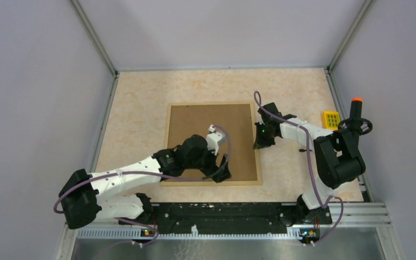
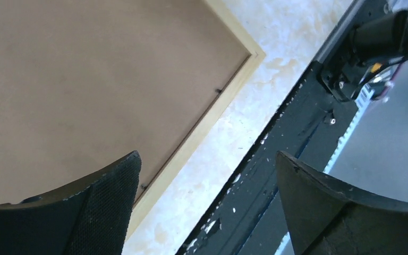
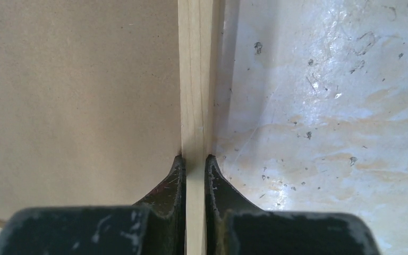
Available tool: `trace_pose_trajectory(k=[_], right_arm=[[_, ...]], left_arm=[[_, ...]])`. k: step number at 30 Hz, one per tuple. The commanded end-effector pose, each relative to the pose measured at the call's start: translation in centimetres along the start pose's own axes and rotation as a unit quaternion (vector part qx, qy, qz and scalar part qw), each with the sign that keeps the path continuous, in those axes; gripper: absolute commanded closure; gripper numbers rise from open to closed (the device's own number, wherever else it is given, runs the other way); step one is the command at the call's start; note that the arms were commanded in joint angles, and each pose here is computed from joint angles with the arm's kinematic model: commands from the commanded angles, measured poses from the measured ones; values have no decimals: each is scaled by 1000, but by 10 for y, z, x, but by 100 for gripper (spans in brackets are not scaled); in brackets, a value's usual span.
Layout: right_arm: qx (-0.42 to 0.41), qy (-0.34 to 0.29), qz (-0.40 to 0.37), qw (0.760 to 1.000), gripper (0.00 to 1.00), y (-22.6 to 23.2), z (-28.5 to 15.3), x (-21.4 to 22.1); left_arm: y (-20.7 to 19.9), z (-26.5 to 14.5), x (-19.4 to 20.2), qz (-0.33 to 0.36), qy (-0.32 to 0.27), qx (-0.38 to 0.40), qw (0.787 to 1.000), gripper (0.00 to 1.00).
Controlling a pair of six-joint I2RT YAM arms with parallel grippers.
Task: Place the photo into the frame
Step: Move the photo frame to the center of the board, then turn over the photo frame at the center of the board.
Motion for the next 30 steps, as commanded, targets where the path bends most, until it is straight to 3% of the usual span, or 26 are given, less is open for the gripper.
trace_pose_trajectory(k=[1,5,10,15,20,23,25,27,30], right_arm=[[-13,10,-8,1000,100,6,2,12],[-17,-12,-20,1000,100,13,-34,-11],[-45,-19,14,999,100,26,-56,-22],[-59,-3,42,997,100,34,-65,-26],[-59,2,41,997,100,36,-79,-29],[-68,-2,47,997,100,39,-86,-30],[-73,-10,48,996,100,41,-91,-32],[-71,-23,45,996,100,41,-97,-35],[-52,-49,20,997,100,35,-107,-45]], left_arm=[[-37,15,-9,133,-95,-15,986,1],[-58,33,11,289,-163,-50,942,1],[-60,69,49,480,-121,-109,862,1],[-48,97,62,551,-86,-180,810,1],[-25,103,43,575,-129,-312,746,1],[-19,112,40,589,-131,-343,720,5],[-18,110,34,588,-150,-364,707,11],[-22,104,24,579,-172,-382,699,35],[-37,92,11,558,-206,-383,707,57]])
Point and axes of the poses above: each gripper's point midway between its finger pads, its own z axis out along the fingers, its own y axis along the line the jaws close on, x = y × z, the point moved 3 cm from there along -z, back along the fingers, and after that the axes turned 15 degrees about -z, right-handed, at the moved point
